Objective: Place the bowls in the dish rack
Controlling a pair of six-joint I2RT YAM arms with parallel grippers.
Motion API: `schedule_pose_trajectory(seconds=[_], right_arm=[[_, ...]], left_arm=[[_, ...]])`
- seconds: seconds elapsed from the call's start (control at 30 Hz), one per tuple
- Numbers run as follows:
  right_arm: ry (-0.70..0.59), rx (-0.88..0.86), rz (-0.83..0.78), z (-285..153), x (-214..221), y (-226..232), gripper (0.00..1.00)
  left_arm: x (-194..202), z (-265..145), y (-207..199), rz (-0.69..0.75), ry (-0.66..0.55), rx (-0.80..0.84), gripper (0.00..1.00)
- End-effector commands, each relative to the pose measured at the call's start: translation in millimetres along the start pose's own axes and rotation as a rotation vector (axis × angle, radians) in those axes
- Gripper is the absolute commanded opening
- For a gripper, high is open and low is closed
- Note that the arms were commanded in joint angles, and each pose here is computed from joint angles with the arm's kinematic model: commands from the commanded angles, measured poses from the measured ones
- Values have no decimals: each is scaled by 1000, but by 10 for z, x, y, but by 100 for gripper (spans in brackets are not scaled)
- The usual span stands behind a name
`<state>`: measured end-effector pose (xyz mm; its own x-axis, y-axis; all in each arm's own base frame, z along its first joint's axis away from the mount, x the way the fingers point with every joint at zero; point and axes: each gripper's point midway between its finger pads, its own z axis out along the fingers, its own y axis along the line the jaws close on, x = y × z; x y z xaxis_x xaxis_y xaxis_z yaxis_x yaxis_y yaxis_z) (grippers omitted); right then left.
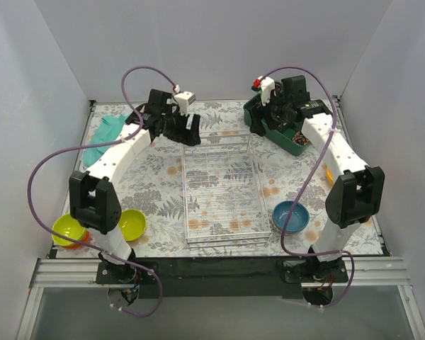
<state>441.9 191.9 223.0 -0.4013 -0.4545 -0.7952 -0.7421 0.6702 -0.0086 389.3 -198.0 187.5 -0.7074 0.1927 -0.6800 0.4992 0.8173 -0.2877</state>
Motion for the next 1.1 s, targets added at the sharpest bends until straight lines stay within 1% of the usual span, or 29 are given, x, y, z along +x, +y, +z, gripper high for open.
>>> schedule_pose_trajectory(seconds=[0.0, 0.03, 0.17, 0.23, 0.27, 0.37, 0.5, 0.7, 0.77, 0.8, 0.83, 0.87, 0.9, 0.93, 0.97, 1.0, 1.07], right_arm=[[-46, 39, -10, -347, -53, 83, 80], [-43, 41, -25, -380, -28, 99, 80], [-43, 48, -51, -560, 71, 207, 81], [-27, 47, -47, -579, 166, 238, 81], [-35, 54, -53, -628, 154, 248, 81], [-27, 66, -59, -692, 203, 267, 82], [-16, 82, -67, -731, 261, 266, 82], [2, 78, -55, -710, 351, 286, 83], [5, 85, -54, -710, 359, 271, 83], [5, 88, -54, -714, 355, 264, 83], [7, 89, -55, -710, 359, 260, 83], [3, 91, -57, -716, 346, 259, 83], [7, 94, -56, -713, 356, 252, 83], [5, 98, -56, -715, 352, 241, 83], [3, 100, -57, -716, 348, 241, 83], [7, 105, -54, -712, 360, 232, 83], [14, 105, -49, -706, 391, 231, 83]], left_arm=[[-552, 65, 230, 204, -50, -109, 75], [-743, 147, 265, 255, -64, -109, 75], [-947, 326, 270, 371, -46, -67, 76], [-870, 537, 277, 413, 3, -27, 76], [-923, 525, 265, 464, 9, -12, 76], [-847, 638, 184, 522, 47, 78, 73], [-784, 747, 115, 568, 52, 123, 73], [-614, 881, 46, 581, 98, 156, 69], [-573, 919, 54, 576, 108, 144, 69], [-615, 907, 49, 570, 95, 132, 69], [-718, 837, 29, 531, 60, 107, 70], [-919, 814, 24, 539, -13, 72, 70], [-1044, 755, 40, 535, -53, 25, 70], [-1225, 606, 9, 541, -117, -8, 72], [-1404, 545, -17, 539, -192, -33, 73], [-1522, 467, -24, 538, -237, -61, 74], [-1736, 250, -159, 584, -318, -51, 75]])
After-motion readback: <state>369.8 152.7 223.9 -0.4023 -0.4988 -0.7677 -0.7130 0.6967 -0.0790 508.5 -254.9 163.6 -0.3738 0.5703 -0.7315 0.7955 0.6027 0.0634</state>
